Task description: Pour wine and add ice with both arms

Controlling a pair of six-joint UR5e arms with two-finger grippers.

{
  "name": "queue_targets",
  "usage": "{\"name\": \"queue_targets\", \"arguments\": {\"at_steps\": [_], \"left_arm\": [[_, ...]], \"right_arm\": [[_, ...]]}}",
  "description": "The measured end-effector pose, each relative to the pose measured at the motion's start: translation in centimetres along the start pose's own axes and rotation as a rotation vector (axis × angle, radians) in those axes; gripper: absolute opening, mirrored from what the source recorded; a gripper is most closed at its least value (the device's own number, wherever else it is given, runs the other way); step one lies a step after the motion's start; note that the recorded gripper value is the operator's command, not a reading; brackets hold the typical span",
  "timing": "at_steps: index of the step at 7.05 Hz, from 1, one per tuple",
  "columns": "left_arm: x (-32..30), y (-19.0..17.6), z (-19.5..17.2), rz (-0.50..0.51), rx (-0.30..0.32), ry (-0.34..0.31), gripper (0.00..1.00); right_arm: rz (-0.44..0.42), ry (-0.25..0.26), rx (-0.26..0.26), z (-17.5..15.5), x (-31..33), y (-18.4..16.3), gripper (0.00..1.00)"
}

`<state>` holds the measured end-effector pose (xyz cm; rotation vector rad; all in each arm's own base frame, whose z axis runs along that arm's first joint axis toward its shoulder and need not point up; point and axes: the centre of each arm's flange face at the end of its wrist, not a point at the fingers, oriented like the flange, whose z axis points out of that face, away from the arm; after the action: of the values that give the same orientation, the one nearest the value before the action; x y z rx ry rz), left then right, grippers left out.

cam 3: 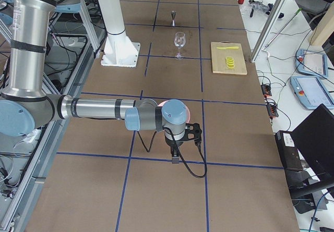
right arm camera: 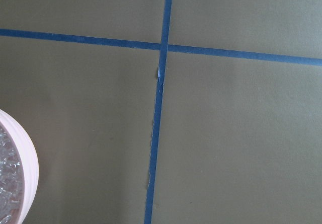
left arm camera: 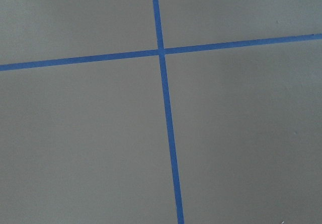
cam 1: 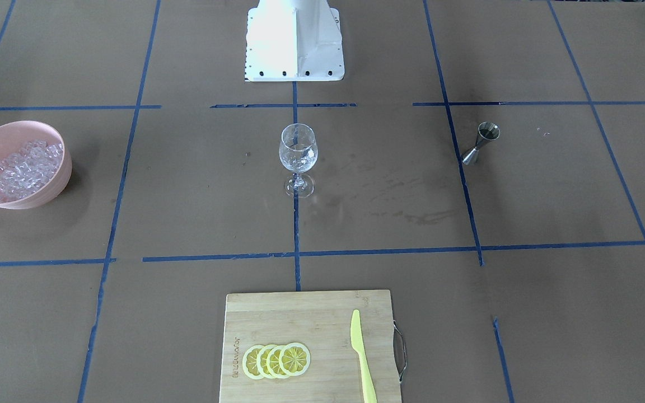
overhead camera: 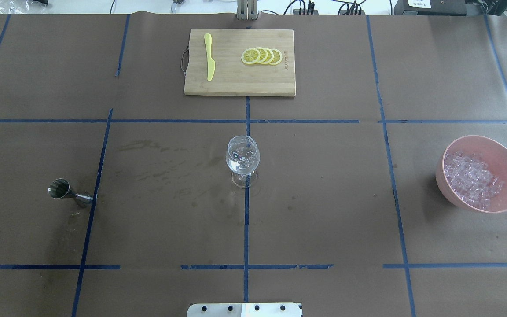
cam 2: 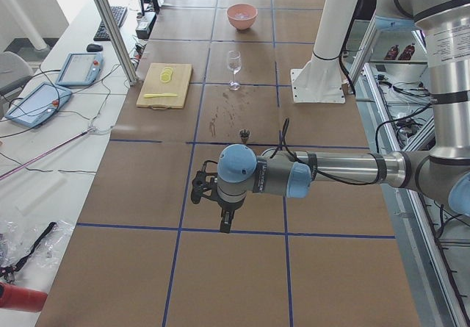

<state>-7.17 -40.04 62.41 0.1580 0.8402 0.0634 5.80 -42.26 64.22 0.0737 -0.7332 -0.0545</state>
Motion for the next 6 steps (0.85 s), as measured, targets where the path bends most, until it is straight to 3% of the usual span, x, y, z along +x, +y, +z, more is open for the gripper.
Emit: {"name": "queue_targets", "arguments": {"at_steps": [3,6], "left_arm": [[0.1,-0.3,-0.1,0.006,0.004,0.000,1.00],[0.4,-0.9,-0.4,0.016,0.012,-0.001,1.00]], "right_arm": [[-0.005,-0.002,0.006,-0.2,-0.2,-0.1,1.00],[-0.062,-0.020,0.062,-0.9,-1.5,-0.8,1.00]]}}
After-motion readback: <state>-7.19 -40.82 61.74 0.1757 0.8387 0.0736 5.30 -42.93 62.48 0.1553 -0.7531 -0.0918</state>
